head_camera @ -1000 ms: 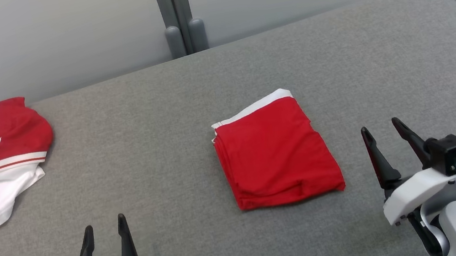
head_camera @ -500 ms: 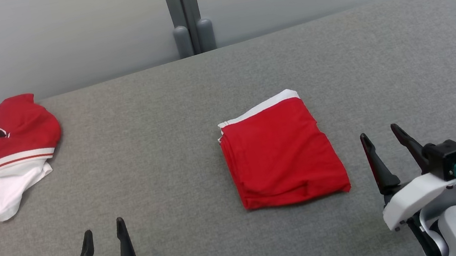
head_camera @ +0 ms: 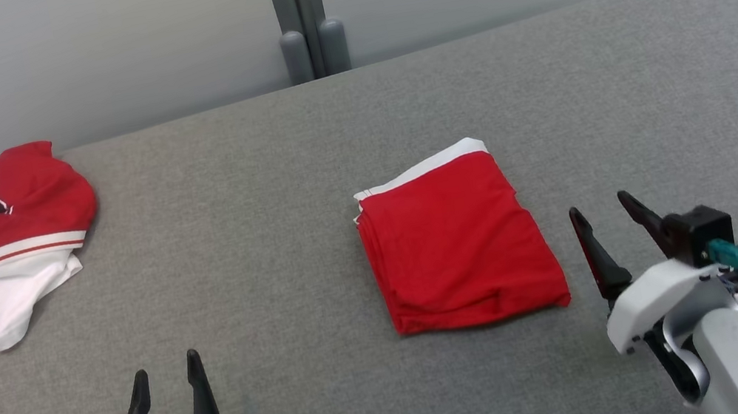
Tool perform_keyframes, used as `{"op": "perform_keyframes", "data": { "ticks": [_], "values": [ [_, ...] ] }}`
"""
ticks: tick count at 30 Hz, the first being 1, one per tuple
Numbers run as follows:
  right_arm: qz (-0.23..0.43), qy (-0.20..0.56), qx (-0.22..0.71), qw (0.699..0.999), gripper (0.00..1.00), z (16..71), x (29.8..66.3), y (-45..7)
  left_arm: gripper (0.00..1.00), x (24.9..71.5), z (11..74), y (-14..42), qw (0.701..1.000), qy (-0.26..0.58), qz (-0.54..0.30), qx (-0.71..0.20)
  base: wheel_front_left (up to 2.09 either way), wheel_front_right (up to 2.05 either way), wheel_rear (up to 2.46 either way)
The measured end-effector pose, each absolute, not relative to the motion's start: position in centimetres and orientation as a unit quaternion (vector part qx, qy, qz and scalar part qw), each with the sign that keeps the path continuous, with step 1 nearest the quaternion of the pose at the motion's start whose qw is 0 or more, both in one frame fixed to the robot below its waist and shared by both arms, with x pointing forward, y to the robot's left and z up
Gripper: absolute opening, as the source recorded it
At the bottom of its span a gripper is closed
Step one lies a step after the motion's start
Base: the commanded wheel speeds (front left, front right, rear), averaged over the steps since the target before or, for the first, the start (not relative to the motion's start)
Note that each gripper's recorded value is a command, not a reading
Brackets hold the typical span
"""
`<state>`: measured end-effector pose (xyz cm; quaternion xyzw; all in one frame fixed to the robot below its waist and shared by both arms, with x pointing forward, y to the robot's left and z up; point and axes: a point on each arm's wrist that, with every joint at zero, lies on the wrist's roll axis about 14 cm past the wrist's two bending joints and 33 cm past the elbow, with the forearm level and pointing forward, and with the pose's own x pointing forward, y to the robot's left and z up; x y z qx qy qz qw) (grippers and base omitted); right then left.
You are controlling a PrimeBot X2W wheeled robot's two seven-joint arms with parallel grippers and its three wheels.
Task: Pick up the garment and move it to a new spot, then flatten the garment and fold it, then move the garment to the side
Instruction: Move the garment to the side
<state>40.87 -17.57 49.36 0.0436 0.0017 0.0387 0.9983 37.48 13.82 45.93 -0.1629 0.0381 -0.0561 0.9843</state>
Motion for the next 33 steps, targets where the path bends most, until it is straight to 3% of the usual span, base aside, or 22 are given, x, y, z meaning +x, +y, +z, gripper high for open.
{"op": "perform_keyframes", "data": {
  "ticks": [7, 11, 16, 30, 31, 32, 33],
  "values": [
    [0.065, 0.042, 0.016, 0.997, 1.00, 50.6, 45.4, -16.1, 1.00, 38.3, 45.8, 13.9, 0.985, 0.039, -0.054, -0.162, 0.00, 0.00, 0.00],
    [0.091, 0.114, -0.009, 0.989, 1.00, 48.8, 47.1, -14.8, 1.00, 38.7, 45.6, 14.3, 0.985, 0.040, -0.049, -0.162, 0.00, 0.00, 0.00],
    [0.113, 0.220, -0.027, 0.969, 1.00, 45.1, 47.5, -14.2, 1.00, 38.7, 44.7, 15.2, 0.985, 0.051, -0.034, -0.161, 0.00, 0.00, 0.00],
    [0.157, 0.322, 0.012, 0.934, 1.00, 40.3, 48.2, -11.3, 1.00, 38.7, 42.8, 17.0, 0.984, 0.074, -0.005, -0.159, 0.00, 0.00, 0.00],
    [0.157, 0.322, 0.018, 0.933, 0.50, 40.3, 48.3, -11.2, 1.00, 38.8, 42.8, 17.0, 0.984, 0.075, -0.005, -0.159, 0.00, 0.00, 0.00],
    [0.157, 0.322, 0.021, 0.933, 0.42, 40.3, 48.4, -11.2, 1.00, 38.9, 42.7, 17.0, 0.984, 0.075, -0.005, -0.159, 0.00, 0.00, 0.00],
    [0.159, 0.323, 0.018, 0.933, 0.18, 40.2, 48.5, -11.2, 1.00, 38.9, 42.7, 16.9, 0.984, 0.076, -0.007, -0.159, 0.00, 0.00, 0.00]
  ]
}}
